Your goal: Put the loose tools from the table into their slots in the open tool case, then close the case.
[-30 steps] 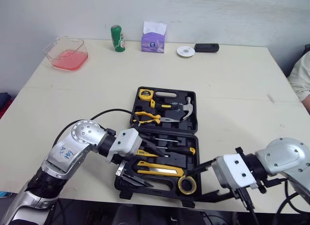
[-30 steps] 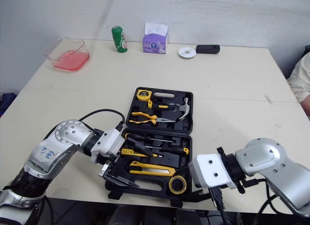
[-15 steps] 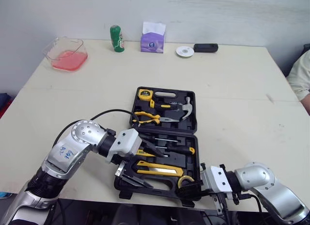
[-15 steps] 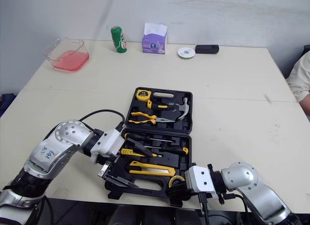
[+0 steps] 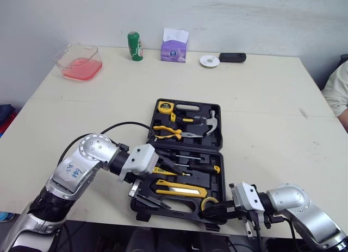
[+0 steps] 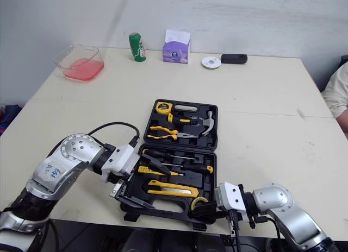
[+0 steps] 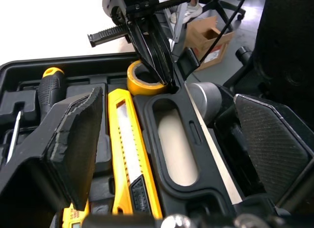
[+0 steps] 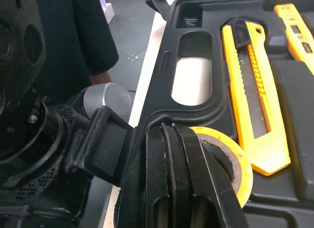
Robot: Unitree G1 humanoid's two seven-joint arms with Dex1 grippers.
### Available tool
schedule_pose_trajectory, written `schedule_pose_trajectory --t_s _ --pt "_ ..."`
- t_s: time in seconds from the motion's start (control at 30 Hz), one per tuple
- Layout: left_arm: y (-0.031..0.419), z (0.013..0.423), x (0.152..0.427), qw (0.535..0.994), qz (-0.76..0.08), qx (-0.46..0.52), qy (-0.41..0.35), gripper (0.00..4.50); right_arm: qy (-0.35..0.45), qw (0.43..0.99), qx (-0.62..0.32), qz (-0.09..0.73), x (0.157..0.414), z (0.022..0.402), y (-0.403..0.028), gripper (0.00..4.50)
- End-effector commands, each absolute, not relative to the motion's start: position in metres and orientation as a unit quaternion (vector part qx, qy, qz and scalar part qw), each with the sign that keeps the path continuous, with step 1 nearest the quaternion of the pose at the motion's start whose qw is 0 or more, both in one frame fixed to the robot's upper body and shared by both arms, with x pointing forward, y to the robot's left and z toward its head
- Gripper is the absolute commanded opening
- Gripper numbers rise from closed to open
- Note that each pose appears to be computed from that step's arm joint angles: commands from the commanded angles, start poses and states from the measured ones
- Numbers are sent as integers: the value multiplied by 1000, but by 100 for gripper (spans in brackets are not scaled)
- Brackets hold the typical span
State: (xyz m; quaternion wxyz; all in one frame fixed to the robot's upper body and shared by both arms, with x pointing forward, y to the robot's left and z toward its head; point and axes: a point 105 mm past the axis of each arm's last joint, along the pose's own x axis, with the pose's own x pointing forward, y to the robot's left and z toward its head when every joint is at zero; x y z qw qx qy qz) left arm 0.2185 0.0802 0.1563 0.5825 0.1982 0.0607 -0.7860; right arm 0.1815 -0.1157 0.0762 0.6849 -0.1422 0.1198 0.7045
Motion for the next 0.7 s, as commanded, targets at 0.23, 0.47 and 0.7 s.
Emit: schedule_pose_trajectory --t_s 0.23,0.47,0.7 --pt "131 155 263 730 -654 178 86 450 109 803 -158 564 227 136 -162 2" --pt "211 143 301 841 -490 194 120 335 148 871 -236 405 282 121 -209 0" --pt "209 123 324 850 -464 215 130 10 154 858 -261 414 302 108 -187 0"
